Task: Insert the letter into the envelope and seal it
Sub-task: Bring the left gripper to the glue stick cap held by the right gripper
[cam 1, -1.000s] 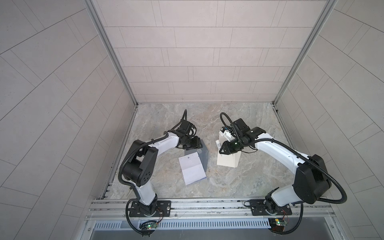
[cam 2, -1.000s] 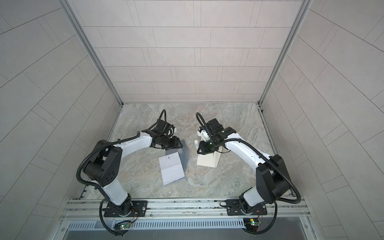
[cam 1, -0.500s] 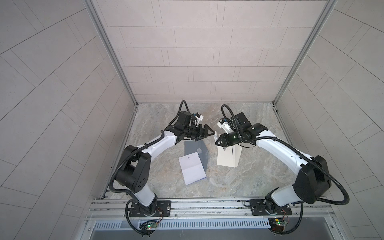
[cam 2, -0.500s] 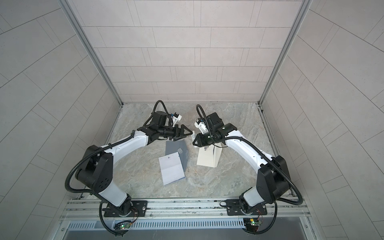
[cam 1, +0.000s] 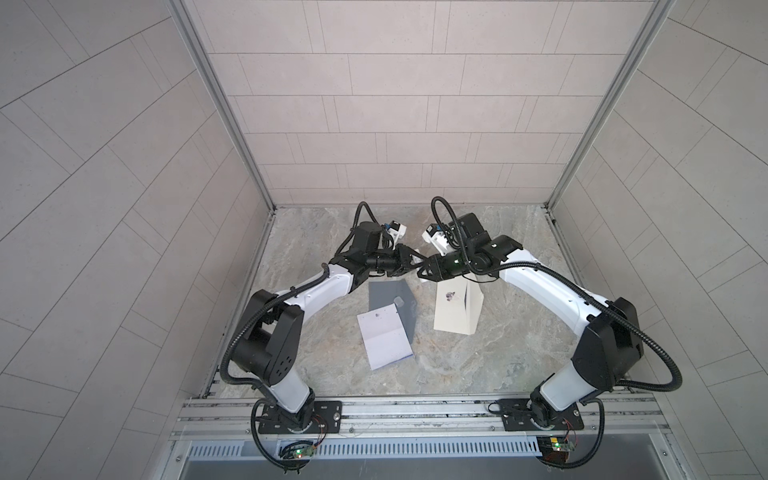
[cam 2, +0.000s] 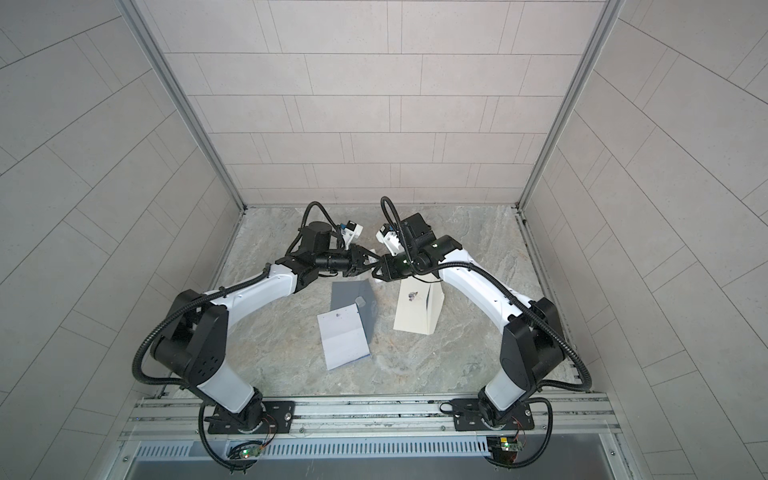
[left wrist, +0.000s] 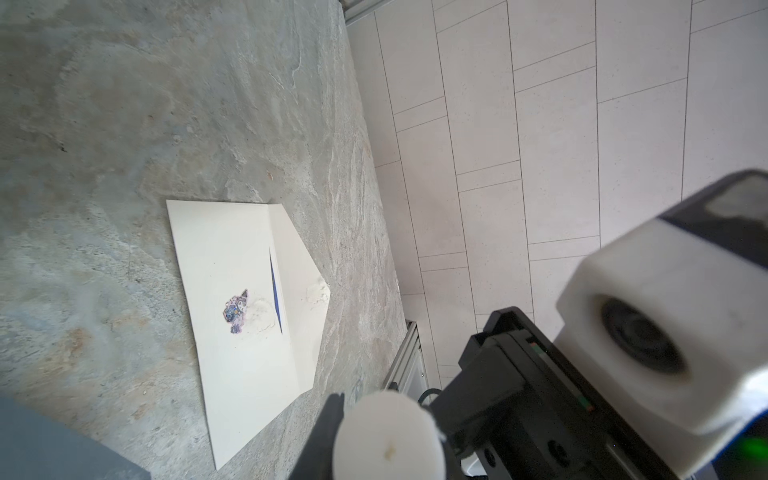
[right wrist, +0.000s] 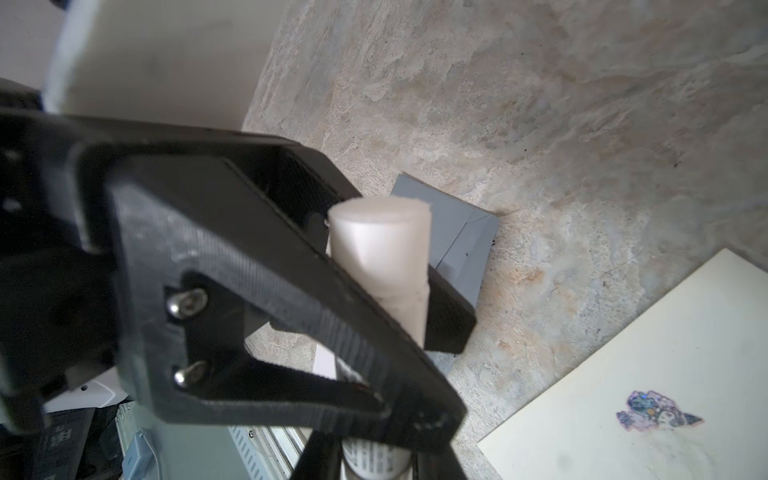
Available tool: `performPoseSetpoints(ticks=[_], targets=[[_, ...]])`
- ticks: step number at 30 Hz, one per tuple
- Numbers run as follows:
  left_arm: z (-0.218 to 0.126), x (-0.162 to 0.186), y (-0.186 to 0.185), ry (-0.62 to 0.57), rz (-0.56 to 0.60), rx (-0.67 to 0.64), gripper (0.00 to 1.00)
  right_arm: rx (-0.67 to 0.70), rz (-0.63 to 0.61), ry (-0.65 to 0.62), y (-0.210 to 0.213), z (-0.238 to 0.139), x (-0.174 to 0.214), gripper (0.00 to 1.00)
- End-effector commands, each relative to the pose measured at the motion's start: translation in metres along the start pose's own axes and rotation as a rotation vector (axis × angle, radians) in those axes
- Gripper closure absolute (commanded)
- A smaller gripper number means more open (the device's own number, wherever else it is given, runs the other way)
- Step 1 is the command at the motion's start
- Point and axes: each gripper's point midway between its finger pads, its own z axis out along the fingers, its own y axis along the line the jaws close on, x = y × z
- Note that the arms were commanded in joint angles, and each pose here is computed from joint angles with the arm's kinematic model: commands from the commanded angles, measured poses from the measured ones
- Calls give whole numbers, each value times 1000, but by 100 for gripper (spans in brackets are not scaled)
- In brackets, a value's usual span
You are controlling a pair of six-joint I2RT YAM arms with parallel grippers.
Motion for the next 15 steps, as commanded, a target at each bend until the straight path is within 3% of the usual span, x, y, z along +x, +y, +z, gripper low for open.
performPoseSetpoints(ticks=[1,4,6,15], targets=[[-7,-13,-5,-59,-47,-35,91,34,-29,-76,5,-12,-22,73],[-18,-26,-1,-117,-116,-124,100,80,-45,-84,0,-21,-19,62],[-22,-30,-3,-119,-138,-166,100,98,-56,-97,0,-26,-19,59],[-26,-27,-4,-50,-231,-270,100,87,-114,-83,13,-22,-17,59]])
